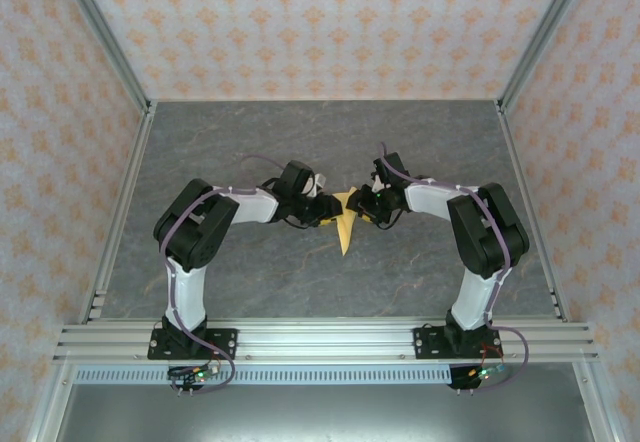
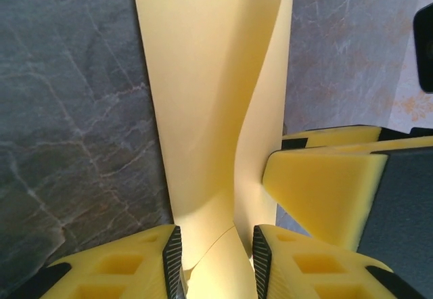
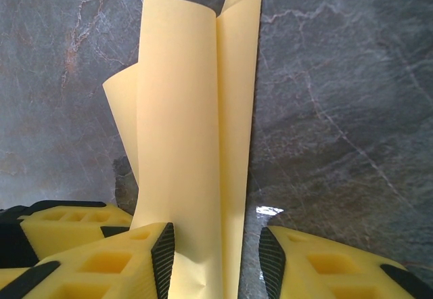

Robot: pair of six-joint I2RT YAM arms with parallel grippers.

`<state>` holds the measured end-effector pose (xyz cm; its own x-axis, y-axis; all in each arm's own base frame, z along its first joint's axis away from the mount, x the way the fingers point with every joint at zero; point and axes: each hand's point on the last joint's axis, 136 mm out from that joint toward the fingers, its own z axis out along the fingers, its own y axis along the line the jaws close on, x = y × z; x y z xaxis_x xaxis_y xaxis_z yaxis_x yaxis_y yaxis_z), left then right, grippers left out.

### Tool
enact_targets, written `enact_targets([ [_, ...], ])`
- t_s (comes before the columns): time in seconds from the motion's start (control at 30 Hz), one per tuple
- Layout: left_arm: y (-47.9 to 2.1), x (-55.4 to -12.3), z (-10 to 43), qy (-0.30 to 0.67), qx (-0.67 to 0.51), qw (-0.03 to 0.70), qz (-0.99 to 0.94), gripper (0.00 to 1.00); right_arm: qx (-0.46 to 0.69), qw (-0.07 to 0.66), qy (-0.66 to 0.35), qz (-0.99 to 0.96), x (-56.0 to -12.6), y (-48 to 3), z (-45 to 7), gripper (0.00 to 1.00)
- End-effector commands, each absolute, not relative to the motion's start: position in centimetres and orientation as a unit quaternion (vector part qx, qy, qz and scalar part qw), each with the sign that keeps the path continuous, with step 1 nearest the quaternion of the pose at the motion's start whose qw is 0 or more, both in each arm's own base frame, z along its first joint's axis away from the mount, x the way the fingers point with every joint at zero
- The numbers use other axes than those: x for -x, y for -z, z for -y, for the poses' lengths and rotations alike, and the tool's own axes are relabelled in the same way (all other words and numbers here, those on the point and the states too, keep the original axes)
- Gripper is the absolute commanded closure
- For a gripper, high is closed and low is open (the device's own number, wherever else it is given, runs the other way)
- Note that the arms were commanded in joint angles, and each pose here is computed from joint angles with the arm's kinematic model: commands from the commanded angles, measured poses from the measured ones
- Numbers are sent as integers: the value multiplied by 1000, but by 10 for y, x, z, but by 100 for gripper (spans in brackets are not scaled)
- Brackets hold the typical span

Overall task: Fold a paper plane with a square sheet of paper (fold left side to right side)
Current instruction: Fold the wing for the fifth time at the center of the table.

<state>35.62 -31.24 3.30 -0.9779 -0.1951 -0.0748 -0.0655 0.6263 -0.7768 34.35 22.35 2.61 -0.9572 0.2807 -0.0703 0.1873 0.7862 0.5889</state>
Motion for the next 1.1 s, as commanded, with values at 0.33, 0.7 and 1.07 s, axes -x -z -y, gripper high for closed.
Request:
enact_targets([
  [0.33, -40, -367, 325, 448, 67, 78, -888, 77, -129, 48, -244, -960, -328, 12, -211, 57],
  [0.7, -46, -376, 318, 440, 61, 102, -890, 100, -133, 107, -328, -929, -353, -33, -220, 54],
  [1.07, -55, -378, 313, 439, 52, 119, -889, 100, -134, 152, -351, -914, -373, -58, -216, 49],
])
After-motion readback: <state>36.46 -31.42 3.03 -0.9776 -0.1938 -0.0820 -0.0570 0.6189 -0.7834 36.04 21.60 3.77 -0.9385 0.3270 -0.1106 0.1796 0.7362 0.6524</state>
